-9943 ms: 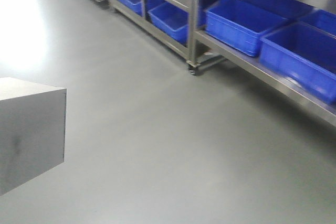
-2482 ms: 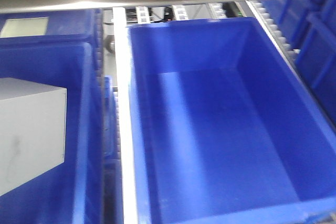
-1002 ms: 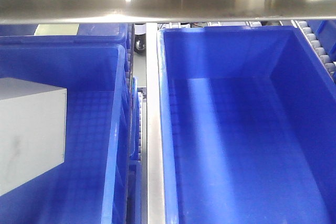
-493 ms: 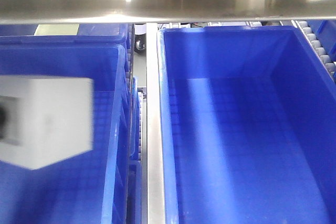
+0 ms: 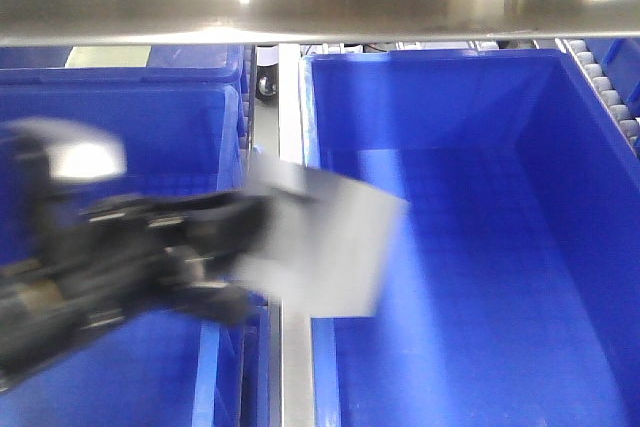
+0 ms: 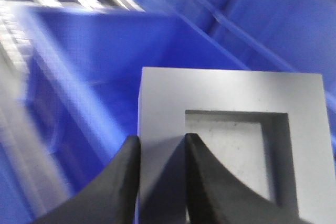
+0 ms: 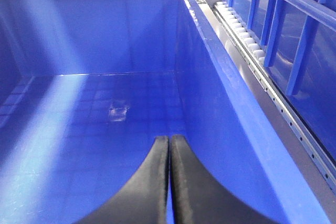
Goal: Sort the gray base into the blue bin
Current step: 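Swing the left arm with the block over the farther blue bin, then lower the block into the blue bin and open the left gripper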
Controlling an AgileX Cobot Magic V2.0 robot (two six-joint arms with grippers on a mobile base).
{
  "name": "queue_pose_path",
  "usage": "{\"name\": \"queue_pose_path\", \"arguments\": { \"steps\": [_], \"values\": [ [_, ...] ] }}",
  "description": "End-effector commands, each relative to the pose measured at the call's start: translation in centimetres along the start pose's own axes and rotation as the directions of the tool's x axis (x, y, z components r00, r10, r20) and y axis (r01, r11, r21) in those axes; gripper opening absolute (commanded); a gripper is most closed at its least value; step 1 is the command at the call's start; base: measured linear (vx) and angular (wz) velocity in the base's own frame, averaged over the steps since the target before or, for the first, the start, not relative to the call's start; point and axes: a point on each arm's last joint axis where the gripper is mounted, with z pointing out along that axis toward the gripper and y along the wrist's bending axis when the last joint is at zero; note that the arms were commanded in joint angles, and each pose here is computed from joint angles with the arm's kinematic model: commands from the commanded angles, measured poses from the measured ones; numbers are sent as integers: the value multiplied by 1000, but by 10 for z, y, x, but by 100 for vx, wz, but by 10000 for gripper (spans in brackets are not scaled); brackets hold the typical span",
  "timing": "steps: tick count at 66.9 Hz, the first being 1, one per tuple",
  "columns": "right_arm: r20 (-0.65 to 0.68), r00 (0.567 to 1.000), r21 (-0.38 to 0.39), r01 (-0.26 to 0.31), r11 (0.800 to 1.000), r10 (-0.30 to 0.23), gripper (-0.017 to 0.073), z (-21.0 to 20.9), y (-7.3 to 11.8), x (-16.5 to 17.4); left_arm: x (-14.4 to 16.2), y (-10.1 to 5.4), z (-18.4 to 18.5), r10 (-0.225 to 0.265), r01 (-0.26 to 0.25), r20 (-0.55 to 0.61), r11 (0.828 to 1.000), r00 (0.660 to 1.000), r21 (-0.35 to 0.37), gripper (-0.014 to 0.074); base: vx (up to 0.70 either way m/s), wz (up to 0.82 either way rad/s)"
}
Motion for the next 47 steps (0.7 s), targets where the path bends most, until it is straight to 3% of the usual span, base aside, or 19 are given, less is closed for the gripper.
{"name": "queue_pose_path", "arguments": {
  "steps": [1, 12, 21, 36, 47],
  "values": [
    [11, 1000, 0, 16, 1000, -16, -5, 2, 0, 0, -25, -26, 28, 34, -44, 109, 995, 993, 87, 3, 0, 0],
    [11, 1000, 0, 16, 1000, -16, -5, 2, 0, 0, -20, -50, 92, 55, -53, -14, 992, 998, 112, 3, 0, 0],
    [11, 1000, 0, 16, 1000, -16, -5, 2, 0, 0, -9, -63, 141, 83, -67, -162, 993, 983, 101, 3, 0, 0],
    [11, 1000, 0, 16, 1000, -16, -5, 2, 0, 0, 18, -69, 204, 164, -140, -356, 986, 920, 92, 3, 0, 0],
    [11, 1000, 0, 16, 1000, -16, -5, 2, 0, 0, 33, -67, 225, 177, -155, -426, 984, 887, 86, 8, 0, 0]
  ]
}}
